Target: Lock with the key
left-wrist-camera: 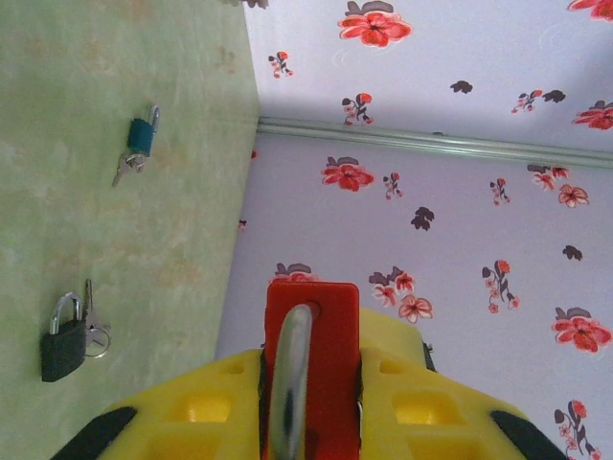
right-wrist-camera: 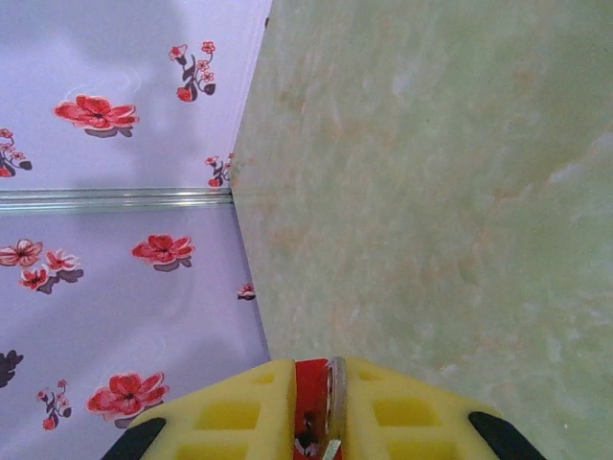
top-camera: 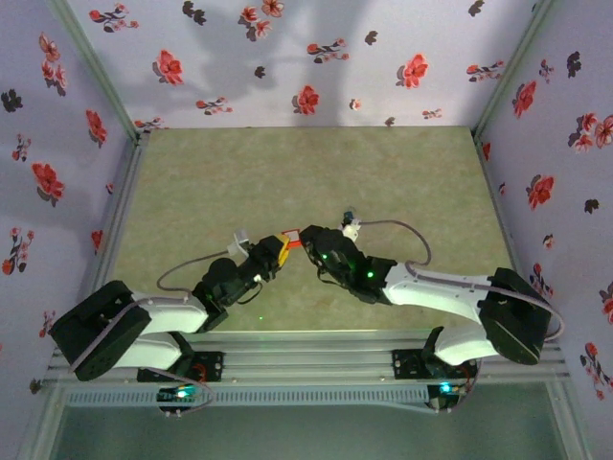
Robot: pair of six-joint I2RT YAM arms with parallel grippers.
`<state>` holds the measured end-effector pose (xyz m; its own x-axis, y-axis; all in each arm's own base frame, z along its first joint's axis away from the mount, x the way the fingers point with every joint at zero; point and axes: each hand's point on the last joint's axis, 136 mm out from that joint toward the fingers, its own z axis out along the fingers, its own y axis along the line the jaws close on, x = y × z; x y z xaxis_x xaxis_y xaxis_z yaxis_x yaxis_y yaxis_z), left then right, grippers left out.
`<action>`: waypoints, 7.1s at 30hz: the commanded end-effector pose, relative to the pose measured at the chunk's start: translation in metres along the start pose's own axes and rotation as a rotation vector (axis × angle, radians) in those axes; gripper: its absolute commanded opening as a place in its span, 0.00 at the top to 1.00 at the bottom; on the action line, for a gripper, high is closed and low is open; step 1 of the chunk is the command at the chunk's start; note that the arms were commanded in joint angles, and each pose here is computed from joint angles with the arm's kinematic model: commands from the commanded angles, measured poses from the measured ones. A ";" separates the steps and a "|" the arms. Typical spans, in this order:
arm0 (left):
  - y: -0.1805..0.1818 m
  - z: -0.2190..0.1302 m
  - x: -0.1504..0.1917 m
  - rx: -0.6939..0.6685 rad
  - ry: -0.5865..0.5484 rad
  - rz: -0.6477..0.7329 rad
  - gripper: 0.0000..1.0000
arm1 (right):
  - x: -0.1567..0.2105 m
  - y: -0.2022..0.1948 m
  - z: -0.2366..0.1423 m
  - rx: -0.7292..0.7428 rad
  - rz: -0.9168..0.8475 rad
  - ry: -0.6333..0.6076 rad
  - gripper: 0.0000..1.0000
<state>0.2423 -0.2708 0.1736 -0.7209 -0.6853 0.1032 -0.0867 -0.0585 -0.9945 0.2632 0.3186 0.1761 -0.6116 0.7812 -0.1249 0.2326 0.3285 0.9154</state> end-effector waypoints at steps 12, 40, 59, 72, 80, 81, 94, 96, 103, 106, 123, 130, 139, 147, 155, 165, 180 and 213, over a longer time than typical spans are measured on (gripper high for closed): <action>-0.022 0.008 0.017 0.066 0.042 -0.076 1.00 | -0.006 0.004 -0.001 -0.089 -0.007 -0.053 0.89; -0.032 0.002 0.018 0.096 0.027 -0.025 1.00 | -0.010 -0.008 0.001 -0.109 -0.048 -0.080 1.00; -0.038 0.001 0.022 0.114 0.034 0.017 1.00 | -0.010 0.000 0.006 -0.183 -0.084 -0.088 1.00; -0.039 -0.002 0.021 0.120 0.028 0.035 1.00 | -0.012 -0.010 0.012 -0.174 -0.063 -0.086 1.00; -0.037 -0.002 0.020 0.114 0.023 0.038 1.00 | -0.010 -0.011 0.015 -0.195 -0.055 -0.078 1.00; -0.037 -0.002 0.020 0.113 0.022 0.039 1.00 | -0.010 -0.012 0.016 -0.194 -0.055 -0.078 1.00; -0.034 -0.007 0.016 0.110 0.004 0.047 1.00 | -0.027 -0.021 0.015 -0.202 -0.024 -0.114 1.00; -0.034 -0.008 0.015 0.111 0.001 0.047 1.00 | -0.033 -0.022 0.013 -0.201 -0.020 -0.126 1.00; -0.033 -0.009 0.014 0.110 -0.008 0.048 1.00 | -0.046 -0.024 0.009 -0.198 -0.014 -0.155 1.00; -0.034 -0.009 0.013 0.111 -0.010 0.049 1.00 | -0.049 -0.026 0.009 -0.195 -0.012 -0.161 1.00; -0.034 -0.013 0.011 0.111 -0.022 0.051 1.00 | -0.072 -0.035 -0.002 -0.187 0.021 -0.224 1.00; -0.034 -0.014 0.010 0.113 -0.026 0.052 1.00 | -0.077 -0.037 -0.005 -0.189 0.028 -0.238 1.00; -0.012 -0.021 0.005 0.013 -0.029 0.092 1.00 | -0.094 -0.034 -0.018 -0.155 -0.017 -0.244 1.00; 0.023 -0.039 -0.010 -0.260 0.008 0.236 1.00 | -0.098 -0.020 -0.031 -0.063 -0.203 -0.150 1.00; 0.059 -0.053 -0.016 -0.455 0.157 0.297 1.00 | -0.095 -0.013 -0.043 -0.012 -0.386 -0.051 1.00; 0.071 -0.046 -0.010 -0.619 0.412 0.467 1.00 | -0.072 -0.009 -0.060 0.007 -0.631 0.134 1.00; 0.108 -0.030 -0.039 -0.798 0.561 0.443 1.00 | -0.034 -0.011 -0.090 -0.116 -0.731 0.343 1.00; 0.177 0.013 -0.060 -0.952 0.726 0.374 0.73 | -0.008 -0.033 -0.108 -0.174 -0.768 0.463 1.00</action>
<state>0.2971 -0.2795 0.0398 -0.9988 0.0491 -0.0002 0.0338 0.6836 -0.7291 0.1868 0.2428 0.1873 -0.8104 0.1084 -0.5757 -0.4216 0.5744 0.7017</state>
